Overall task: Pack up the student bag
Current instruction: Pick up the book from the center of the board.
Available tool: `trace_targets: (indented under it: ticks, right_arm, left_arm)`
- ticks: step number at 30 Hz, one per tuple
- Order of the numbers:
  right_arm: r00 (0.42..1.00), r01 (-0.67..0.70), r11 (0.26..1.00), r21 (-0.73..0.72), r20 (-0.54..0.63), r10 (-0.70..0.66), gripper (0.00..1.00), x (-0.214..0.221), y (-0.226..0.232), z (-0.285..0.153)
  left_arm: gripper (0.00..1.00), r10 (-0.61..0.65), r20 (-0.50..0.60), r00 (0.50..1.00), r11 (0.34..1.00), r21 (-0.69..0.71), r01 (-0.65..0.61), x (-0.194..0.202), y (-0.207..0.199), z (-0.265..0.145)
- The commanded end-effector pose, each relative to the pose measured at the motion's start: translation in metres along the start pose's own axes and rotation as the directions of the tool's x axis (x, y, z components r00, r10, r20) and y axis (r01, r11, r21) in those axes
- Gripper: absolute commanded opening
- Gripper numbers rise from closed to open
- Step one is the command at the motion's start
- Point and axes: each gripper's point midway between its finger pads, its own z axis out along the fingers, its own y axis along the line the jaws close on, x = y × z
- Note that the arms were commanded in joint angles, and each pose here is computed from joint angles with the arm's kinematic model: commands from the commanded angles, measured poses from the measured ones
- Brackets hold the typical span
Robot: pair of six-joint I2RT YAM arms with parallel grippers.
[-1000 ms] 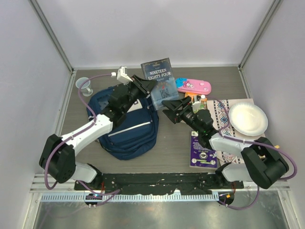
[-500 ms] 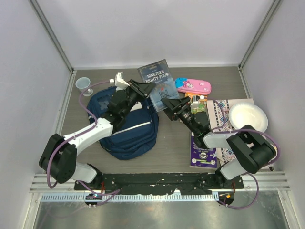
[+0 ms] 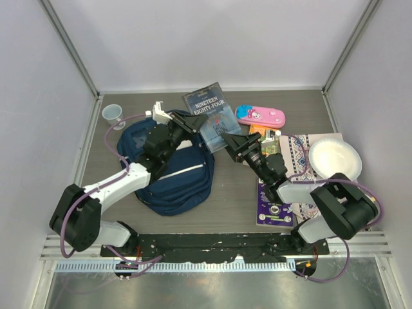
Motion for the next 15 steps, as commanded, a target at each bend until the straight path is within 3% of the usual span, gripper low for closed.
trace_targets:
  ticks: [1,12,15]
  right_arm:
    - [0.991,0.108,0.989,-0.101,0.093,-0.099,0.76,-0.02,0.042,0.001]
    - [0.978,0.197,0.977,-0.08,0.09,-0.19,0.52,-0.023,0.047,-0.004]
    - [0.967,0.242,0.966,-0.09,0.1,-0.233,0.37,-0.027,0.057,-0.006]
  left_arm:
    - [0.0,-0.059,0.05,0.997,0.98,0.191,0.048,-0.023,-0.06,-0.016]
    - [0.0,-0.049,-0.021,0.999,0.987,0.15,0.051,-0.008,-0.05,-0.013]
    - [0.0,-0.048,-0.045,0.998,0.991,0.124,0.053,-0.001,-0.041,-0.015]
